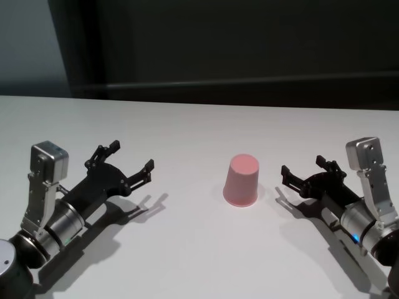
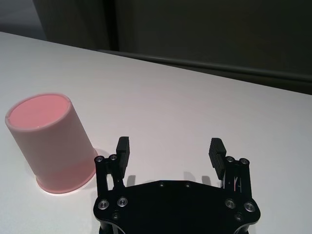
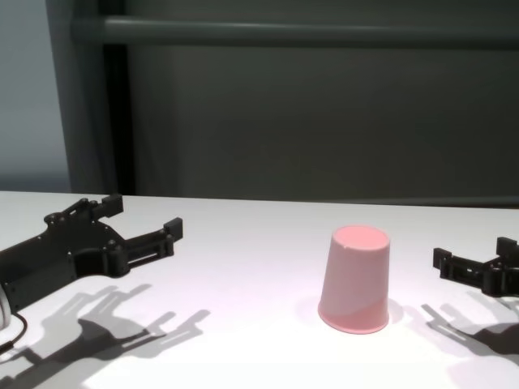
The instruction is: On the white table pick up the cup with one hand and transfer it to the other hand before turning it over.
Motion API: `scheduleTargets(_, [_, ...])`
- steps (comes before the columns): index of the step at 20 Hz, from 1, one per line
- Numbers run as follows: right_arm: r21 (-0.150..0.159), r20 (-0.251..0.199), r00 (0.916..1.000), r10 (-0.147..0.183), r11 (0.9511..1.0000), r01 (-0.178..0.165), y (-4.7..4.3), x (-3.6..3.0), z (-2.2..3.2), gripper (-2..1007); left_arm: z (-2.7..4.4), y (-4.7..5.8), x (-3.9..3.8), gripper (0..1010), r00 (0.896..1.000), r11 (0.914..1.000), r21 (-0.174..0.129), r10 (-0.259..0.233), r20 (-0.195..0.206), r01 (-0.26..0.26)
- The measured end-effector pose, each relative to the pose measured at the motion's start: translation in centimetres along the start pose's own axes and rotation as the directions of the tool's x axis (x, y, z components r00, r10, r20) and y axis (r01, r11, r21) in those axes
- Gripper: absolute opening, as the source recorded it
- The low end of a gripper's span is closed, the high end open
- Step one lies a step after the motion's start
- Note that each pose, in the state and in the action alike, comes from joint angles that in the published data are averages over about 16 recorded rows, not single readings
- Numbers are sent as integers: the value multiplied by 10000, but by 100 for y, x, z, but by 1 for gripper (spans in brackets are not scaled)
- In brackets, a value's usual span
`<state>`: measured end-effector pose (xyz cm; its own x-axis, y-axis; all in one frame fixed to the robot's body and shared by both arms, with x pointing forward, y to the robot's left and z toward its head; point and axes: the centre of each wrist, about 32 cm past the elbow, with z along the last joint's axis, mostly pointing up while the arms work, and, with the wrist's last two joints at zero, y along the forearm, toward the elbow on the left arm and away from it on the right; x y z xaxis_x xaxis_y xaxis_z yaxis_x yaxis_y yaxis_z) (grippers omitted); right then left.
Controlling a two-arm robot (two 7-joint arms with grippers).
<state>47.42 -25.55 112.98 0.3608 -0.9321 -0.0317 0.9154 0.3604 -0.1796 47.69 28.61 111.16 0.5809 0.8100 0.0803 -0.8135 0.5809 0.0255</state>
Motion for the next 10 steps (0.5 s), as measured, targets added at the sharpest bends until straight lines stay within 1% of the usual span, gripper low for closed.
scheduleTargets(10, [8, -3, 10000, 14, 10000, -14, 2, 0, 6, 1002, 0, 0, 0, 1001, 10000, 10000, 0, 0, 0, 0])
